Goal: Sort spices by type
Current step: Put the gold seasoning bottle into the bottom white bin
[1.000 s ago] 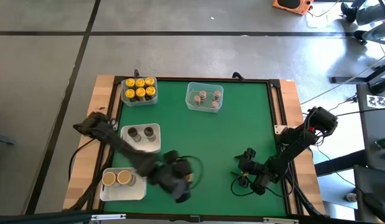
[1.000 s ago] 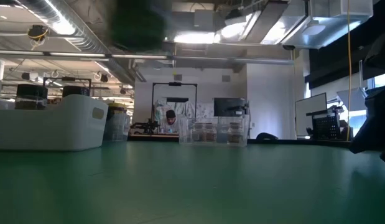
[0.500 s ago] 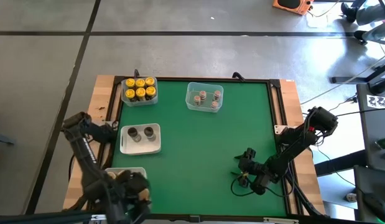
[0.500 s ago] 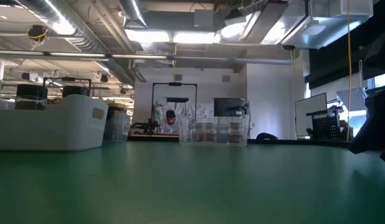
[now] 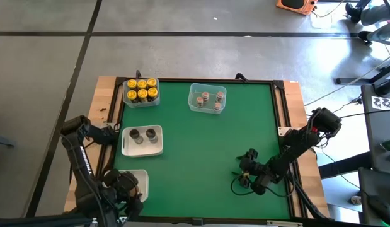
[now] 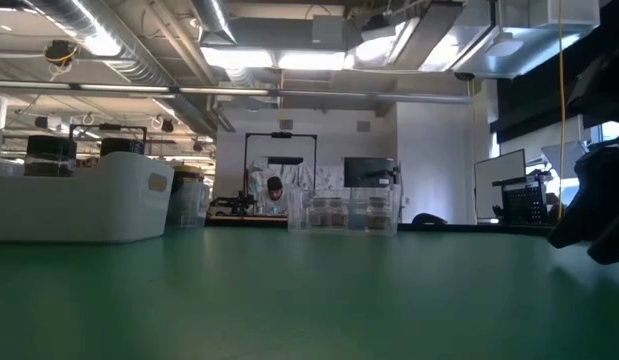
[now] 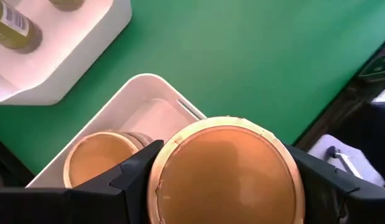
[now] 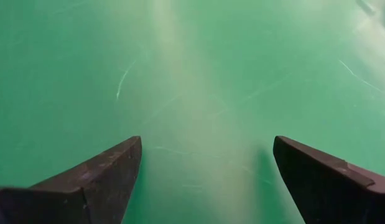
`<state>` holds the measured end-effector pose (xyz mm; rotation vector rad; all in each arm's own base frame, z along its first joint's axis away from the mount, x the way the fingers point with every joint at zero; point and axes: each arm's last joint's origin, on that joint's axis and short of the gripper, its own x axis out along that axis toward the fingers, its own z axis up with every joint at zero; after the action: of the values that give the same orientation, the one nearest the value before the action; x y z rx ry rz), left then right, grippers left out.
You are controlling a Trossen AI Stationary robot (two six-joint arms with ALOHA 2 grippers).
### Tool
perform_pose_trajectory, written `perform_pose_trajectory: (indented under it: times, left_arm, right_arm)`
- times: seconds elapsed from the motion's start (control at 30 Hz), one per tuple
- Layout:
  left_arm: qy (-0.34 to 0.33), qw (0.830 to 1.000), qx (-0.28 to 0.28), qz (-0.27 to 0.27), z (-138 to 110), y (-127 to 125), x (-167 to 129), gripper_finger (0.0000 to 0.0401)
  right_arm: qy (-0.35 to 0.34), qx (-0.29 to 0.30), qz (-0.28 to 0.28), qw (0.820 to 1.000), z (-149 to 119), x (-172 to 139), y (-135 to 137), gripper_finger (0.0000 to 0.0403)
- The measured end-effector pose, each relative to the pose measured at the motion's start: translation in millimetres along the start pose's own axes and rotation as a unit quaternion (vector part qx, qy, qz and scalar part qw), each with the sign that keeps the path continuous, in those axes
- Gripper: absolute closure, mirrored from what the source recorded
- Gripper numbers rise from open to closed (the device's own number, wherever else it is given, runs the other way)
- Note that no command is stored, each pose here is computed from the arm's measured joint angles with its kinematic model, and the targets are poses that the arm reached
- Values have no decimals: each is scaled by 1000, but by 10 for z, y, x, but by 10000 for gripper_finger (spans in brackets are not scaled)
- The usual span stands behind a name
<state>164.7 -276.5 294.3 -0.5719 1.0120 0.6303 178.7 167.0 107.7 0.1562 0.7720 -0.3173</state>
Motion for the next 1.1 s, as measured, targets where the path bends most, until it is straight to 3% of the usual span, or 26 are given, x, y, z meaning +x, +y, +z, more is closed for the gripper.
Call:
perform_pose_trajectory:
  times: [0.33,0.5,0.73,0.87,1.1]
  left_arm:
    - [-18,998,22,53,-224,86,534,135]
    - [-14,999,25,41,-278,96,690,130]
    - [-11,998,11,58,-234,118,737,90]
    - [23,997,13,67,-177,110,740,76]
    - [34,999,24,19,87,129,483,77]
  right_arm:
    - [6,-13,4,1000,-4,-2,3,39]
    - [6,-24,5,1000,-7,-5,5,39]
    - [6,-24,5,1000,-7,-5,5,39]
    - [4,-21,8,1000,-2,-5,13,39]
    - [14,-19,18,1000,-5,-6,23,39]
